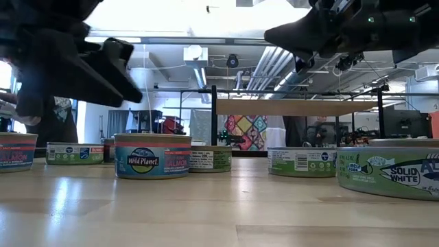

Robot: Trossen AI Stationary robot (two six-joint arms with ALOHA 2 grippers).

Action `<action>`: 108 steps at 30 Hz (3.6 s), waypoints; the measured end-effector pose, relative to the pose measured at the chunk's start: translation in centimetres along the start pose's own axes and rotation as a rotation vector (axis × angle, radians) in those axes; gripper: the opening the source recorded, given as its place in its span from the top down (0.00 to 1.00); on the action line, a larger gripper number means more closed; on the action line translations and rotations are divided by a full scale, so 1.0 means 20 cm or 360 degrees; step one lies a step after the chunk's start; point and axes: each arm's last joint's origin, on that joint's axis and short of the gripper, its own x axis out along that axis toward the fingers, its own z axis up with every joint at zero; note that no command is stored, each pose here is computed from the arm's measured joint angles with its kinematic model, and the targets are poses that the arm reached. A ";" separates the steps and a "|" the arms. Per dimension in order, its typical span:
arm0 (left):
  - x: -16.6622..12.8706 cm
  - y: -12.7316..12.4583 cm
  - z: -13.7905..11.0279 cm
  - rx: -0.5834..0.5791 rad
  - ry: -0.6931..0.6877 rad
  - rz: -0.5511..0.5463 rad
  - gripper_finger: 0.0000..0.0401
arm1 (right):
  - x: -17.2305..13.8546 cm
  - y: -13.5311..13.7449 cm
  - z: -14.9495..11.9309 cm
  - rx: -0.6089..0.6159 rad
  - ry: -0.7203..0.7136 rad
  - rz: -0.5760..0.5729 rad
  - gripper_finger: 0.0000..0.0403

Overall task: Stack canned seafood by type on shelf
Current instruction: Put the blue tuna can on the shelf

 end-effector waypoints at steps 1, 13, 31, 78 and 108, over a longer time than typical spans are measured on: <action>0.01 0.00 0.00 0.0009 0.0021 -0.0012 0.55 | 0.00 0.00 0.00 0.0002 0.0001 0.0000 1.00; 0.10 -0.01 -0.10 0.0274 0.0226 -0.0065 0.65 | 0.00 0.00 -0.01 0.0044 0.0023 0.0008 1.00; 0.14 0.00 -0.06 0.0378 0.0174 -0.0036 1.00 | 0.00 0.00 -0.01 0.0055 0.0025 0.0034 1.00; 0.08 0.20 0.26 0.0646 -0.0103 0.0256 1.00 | -0.02 0.10 -0.07 -0.0004 0.0216 0.0141 0.96; 0.08 1.38 0.44 0.0741 -0.0080 0.0475 1.00 | -0.10 0.29 -0.14 -0.0009 0.0349 -0.0034 0.96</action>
